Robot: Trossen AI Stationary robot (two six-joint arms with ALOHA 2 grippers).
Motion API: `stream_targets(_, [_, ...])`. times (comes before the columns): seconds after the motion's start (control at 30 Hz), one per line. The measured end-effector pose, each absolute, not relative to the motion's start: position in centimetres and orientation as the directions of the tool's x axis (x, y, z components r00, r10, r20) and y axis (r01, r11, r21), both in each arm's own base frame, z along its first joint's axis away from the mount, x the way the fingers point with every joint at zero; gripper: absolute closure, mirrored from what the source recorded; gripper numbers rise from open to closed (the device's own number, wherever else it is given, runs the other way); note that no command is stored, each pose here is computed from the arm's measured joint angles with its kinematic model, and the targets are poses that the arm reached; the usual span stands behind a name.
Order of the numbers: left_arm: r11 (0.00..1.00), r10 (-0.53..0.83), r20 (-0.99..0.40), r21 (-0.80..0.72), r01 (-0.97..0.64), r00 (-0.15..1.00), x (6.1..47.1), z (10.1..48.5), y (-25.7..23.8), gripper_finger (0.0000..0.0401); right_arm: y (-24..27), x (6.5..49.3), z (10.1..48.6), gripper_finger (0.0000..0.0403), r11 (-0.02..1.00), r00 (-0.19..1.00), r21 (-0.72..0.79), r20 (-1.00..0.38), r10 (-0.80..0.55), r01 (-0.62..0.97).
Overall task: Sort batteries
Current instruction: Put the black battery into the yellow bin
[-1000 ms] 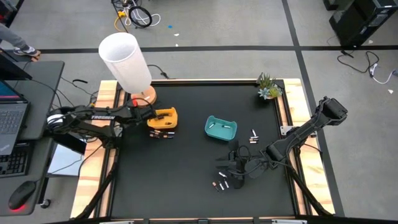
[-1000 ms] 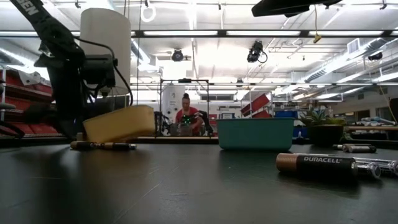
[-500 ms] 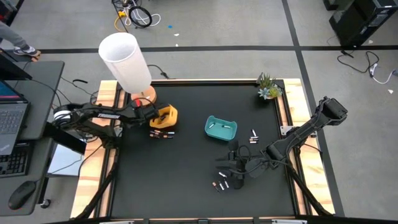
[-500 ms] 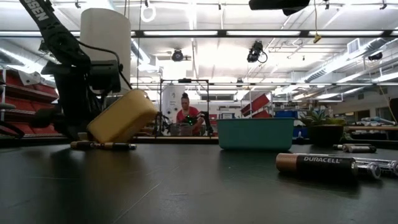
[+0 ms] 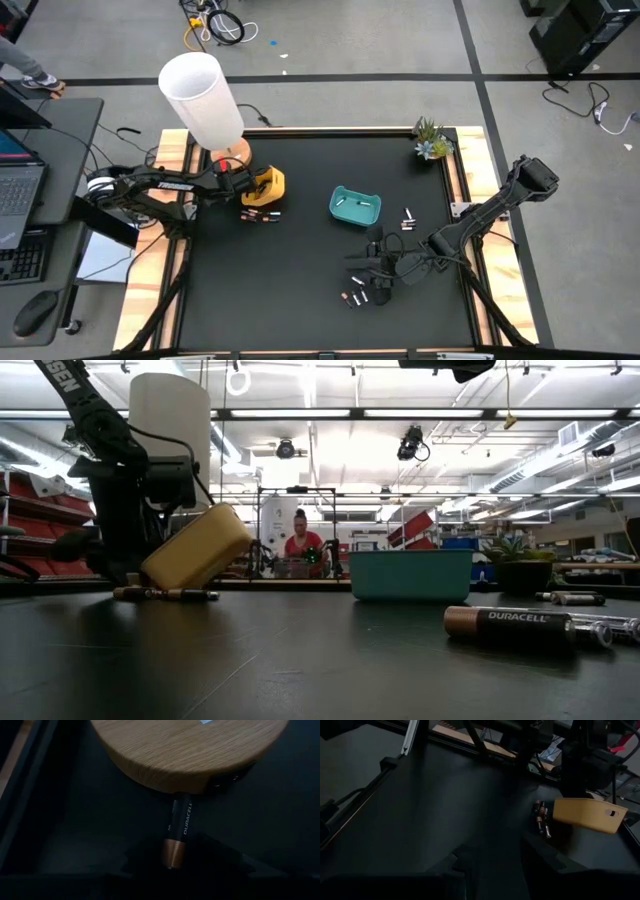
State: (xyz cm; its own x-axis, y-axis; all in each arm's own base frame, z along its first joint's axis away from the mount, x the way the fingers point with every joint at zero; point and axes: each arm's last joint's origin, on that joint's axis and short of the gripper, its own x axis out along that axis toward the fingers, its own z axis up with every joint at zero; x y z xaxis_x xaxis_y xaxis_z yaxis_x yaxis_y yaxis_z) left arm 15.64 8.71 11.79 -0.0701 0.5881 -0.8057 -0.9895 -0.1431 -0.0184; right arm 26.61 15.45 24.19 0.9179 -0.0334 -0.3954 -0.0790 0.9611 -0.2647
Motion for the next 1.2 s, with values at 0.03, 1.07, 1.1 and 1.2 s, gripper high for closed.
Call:
stream_targets(0.03, [-0.143, 0.586, -0.807, -0.020, -0.990, -0.068, 15.7, 11.8, 8.7, 0.0238, 15.5, 26.6, 24.2, 0.0280, 0.961, 0.918, -0.265, -0.396, -0.033, -0.079])
stream_targets(1.07, [0.025, 0.594, -0.803, 0.073, -0.997, -0.044, 17.9, 14.8, 8.8, 0.0345, 15.5, 26.6, 24.2, 0.0280, 0.960, 0.918, -0.267, -0.396, -0.033, -0.081])
stream_targets(1.1, [0.031, 0.603, -0.796, 0.087, -0.996, -0.050, 18.1, 15.3, 8.7, 0.0345, 15.5, 26.6, 24.2, 0.0280, 0.960, 0.918, -0.267, -0.396, -0.033, -0.081])
stream_targets(1.2, [0.056, 0.621, -0.781, 0.134, -0.989, -0.071, 18.7, 16.6, 8.3, 0.0345, 15.5, 26.6, 24.2, 0.0280, 0.960, 0.918, -0.268, -0.396, -0.033, -0.081])
